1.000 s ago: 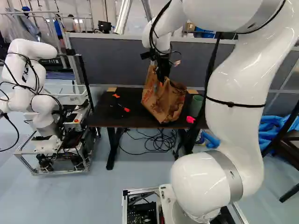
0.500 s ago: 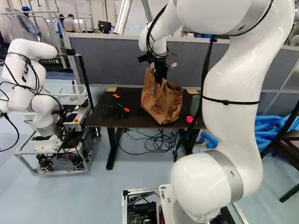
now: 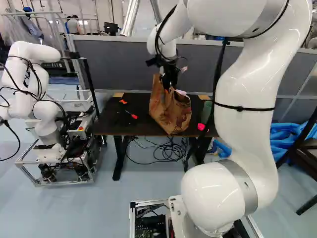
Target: Pick up the bag on the ground and place it on the table
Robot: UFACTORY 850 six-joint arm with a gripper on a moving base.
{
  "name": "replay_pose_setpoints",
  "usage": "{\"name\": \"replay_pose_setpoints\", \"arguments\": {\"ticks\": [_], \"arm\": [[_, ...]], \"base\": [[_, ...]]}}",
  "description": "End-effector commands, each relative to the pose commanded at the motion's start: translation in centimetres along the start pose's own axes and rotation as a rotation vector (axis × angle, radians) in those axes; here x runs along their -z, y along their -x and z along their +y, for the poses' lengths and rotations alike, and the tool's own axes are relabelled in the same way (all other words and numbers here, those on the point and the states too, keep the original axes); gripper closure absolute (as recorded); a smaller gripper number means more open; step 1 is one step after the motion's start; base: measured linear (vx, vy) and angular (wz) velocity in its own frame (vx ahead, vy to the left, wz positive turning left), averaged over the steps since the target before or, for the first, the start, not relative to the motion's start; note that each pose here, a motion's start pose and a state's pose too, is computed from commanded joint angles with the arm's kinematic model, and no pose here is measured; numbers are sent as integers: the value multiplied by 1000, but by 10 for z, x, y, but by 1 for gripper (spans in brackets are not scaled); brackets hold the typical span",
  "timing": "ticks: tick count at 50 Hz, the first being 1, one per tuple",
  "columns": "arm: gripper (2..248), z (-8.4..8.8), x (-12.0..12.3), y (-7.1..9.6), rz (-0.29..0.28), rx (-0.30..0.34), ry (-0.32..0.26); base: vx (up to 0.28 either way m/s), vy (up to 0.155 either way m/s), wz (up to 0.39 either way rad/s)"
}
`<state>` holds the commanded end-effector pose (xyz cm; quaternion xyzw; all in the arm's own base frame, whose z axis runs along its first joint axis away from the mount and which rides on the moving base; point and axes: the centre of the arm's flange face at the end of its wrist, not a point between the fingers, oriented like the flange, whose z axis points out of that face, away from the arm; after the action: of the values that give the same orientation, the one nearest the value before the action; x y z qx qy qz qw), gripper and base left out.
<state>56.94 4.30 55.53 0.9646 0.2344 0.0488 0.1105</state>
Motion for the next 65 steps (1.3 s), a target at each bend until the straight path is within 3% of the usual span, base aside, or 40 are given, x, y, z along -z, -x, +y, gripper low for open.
{"name": "replay_pose_setpoints", "arguments": {"ticks": [2,3,7,8,13,14,18,19,23,24,40,65], "arm": [[178,0,0,0,0,0,0],[143,0,0,0,0,0,0],[143,0,0,0,0,0,0],[107,0,0,0,0,0,0],[107,0,0,0,0,0,0],[70,0,0,0,0,0,0],[70,0,0,0,0,0,0],[34,0,0,0,0,0,0],[34,0,1,0,1,0,1],[4,0,2,1,2,-1,1],[3,2,23,8,28,-8,13],[3,-1,62,25,21,-13,19]], "base": [[0,0,0],[0,0,0],[0,0,0],[0,0,0],[0,0,0],[0,0,0],[0,0,0],[0,0,0],[0,0,0],[0,0,0],[0,0,0],[0,0,0]]}}
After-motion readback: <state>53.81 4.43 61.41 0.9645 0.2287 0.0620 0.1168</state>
